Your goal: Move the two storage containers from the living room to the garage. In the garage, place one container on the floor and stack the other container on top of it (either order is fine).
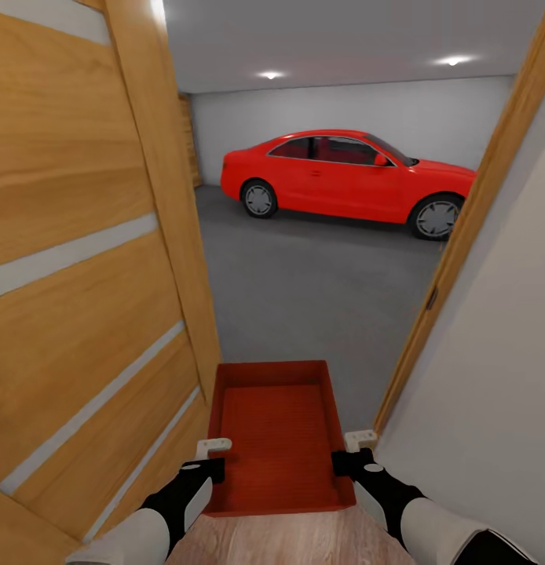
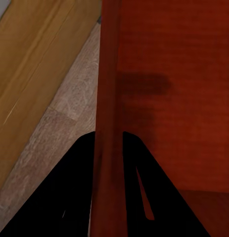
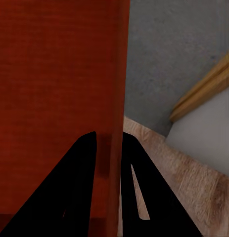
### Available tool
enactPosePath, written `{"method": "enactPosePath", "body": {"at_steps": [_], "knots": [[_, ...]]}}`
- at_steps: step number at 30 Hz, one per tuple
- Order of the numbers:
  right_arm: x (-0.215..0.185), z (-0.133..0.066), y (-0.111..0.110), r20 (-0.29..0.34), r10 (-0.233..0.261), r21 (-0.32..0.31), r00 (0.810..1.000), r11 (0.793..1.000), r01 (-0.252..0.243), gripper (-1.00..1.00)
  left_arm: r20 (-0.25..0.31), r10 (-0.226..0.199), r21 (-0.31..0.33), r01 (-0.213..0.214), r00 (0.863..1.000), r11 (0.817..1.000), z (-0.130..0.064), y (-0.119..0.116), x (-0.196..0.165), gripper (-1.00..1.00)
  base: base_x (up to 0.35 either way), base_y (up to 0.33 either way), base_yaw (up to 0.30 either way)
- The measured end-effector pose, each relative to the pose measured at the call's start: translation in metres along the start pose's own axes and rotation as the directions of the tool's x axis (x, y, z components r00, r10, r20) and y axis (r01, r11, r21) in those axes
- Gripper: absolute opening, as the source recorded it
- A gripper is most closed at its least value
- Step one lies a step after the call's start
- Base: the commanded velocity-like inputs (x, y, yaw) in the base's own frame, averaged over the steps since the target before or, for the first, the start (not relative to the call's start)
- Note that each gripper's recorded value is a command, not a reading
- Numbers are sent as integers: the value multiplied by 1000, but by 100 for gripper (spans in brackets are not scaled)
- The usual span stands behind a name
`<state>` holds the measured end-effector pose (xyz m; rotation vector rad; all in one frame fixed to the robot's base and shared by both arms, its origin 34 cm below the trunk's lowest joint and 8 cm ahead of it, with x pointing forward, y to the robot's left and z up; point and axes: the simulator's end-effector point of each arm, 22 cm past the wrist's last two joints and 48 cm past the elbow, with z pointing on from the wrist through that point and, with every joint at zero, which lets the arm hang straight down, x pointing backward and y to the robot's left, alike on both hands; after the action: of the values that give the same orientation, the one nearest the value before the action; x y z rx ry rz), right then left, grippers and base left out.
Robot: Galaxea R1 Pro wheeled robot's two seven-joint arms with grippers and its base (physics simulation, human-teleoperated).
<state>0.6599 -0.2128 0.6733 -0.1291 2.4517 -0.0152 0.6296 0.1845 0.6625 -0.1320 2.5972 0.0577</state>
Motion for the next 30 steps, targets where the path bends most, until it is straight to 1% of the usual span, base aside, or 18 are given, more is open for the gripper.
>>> {"method": "enactPosePath", "body": {"at_steps": [6, 9, 30], "knots": [[0, 0, 0, 0, 0, 0, 1000, 1000, 0, -100, 0, 0, 0, 0, 1000, 1000, 0, 0, 0, -100, 162, 149, -3], [0, 0, 0, 0, 0, 0, 1000, 1000, 0, -100, 0, 0, 0, 0, 1000, 1000, 0, -1, 0, -100, 30, 24, -155], [-1, 0, -1, 1, -1, 0, 1000, 1000, 1, -100, 1, -1, 0, 1, 1000, 1000, 0, -1, 0, -100, 1, 1, -276]]}}
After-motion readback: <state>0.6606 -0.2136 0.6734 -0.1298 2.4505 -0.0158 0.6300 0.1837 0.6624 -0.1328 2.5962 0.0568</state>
